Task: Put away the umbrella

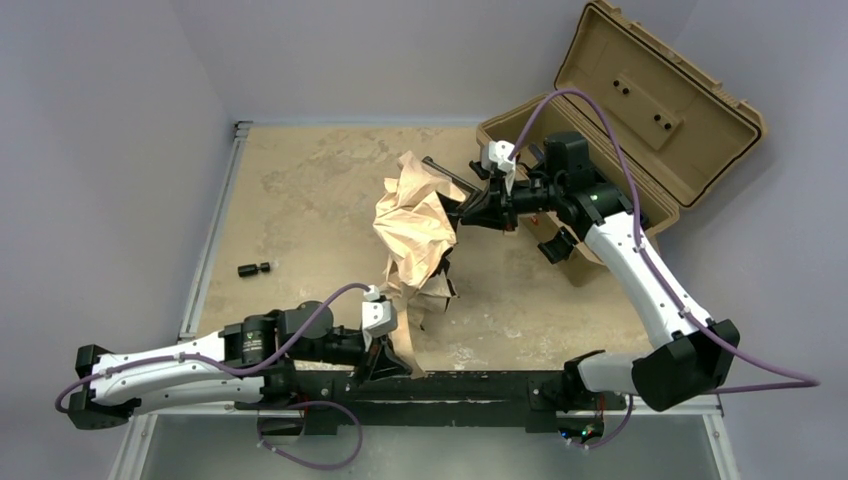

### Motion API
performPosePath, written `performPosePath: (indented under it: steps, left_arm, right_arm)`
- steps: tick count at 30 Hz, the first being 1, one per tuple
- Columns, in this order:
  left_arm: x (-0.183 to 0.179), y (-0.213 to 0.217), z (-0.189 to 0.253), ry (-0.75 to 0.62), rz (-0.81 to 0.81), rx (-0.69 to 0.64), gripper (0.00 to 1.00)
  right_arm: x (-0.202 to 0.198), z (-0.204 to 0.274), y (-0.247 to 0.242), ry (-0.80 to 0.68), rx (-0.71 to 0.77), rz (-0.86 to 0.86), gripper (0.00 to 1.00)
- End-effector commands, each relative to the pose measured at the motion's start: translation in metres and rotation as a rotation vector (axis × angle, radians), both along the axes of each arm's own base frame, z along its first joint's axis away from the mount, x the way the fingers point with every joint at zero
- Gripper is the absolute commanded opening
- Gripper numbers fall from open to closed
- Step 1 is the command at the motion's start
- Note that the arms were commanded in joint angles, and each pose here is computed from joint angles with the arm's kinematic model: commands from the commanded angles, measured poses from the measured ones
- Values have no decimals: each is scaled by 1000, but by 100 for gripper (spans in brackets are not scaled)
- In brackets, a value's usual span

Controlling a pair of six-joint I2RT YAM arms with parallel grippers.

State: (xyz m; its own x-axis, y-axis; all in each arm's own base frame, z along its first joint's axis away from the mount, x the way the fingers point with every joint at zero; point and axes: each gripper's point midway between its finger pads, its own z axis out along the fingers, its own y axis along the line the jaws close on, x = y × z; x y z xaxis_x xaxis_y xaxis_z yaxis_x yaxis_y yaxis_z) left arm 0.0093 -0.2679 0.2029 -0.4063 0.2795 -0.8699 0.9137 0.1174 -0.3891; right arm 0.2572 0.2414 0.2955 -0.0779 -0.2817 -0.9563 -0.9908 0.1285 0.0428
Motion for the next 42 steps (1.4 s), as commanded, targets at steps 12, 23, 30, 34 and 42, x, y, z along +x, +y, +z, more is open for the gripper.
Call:
performPosePath:
  steps: [12, 23, 30, 34, 42]
  left_arm:
    - [49, 30, -60, -142, 229, 166, 0]
    - [78, 9, -66, -291, 200, 198, 0]
    - [102, 14, -50, -579, 201, 145, 0]
    - [110, 19, -43, -711, 210, 109, 0]
    - [132, 41, -28, -906, 227, 244, 0]
  right_arm:
    - [-33, 42, -2, -158, 55, 162, 0]
    - [-52, 87, 0, -162, 129, 205, 0]
    - [-68, 98, -1, -146, 167, 252, 0]
    - [-80, 112, -5, -174, 176, 259, 0]
    - [-94, 141, -12, -235, 179, 235, 0]
